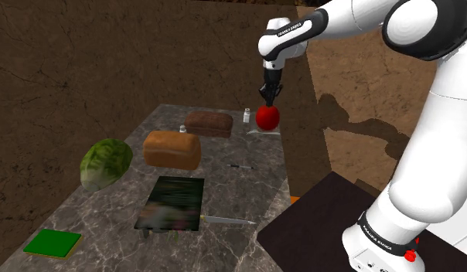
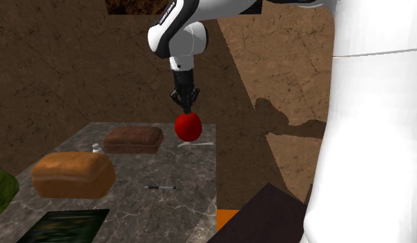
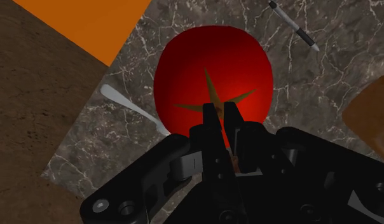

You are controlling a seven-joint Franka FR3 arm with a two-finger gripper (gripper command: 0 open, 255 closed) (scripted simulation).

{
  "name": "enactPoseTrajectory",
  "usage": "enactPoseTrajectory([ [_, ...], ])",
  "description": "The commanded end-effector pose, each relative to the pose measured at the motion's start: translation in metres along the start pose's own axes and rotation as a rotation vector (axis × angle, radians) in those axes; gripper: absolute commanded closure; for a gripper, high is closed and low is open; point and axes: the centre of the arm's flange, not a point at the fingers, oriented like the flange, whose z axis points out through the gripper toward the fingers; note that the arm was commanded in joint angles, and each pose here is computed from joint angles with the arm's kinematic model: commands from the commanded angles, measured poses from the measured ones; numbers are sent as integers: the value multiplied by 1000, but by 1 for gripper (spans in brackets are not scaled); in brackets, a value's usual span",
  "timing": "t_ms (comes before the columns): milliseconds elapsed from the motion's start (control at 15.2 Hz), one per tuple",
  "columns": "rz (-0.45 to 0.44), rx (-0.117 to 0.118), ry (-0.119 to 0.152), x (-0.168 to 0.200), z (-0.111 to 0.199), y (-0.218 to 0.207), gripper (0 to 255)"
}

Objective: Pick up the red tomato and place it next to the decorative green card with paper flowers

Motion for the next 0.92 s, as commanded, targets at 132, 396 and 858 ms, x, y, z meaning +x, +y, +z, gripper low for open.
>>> enactPoseTrajectory([
  [132, 0, 0, 0, -2, -21, -1, 255],
  [396, 0, 0, 0, -4, -37, -14, 255],
  [858, 0, 0, 0, -13, -39, -106, 255],
])
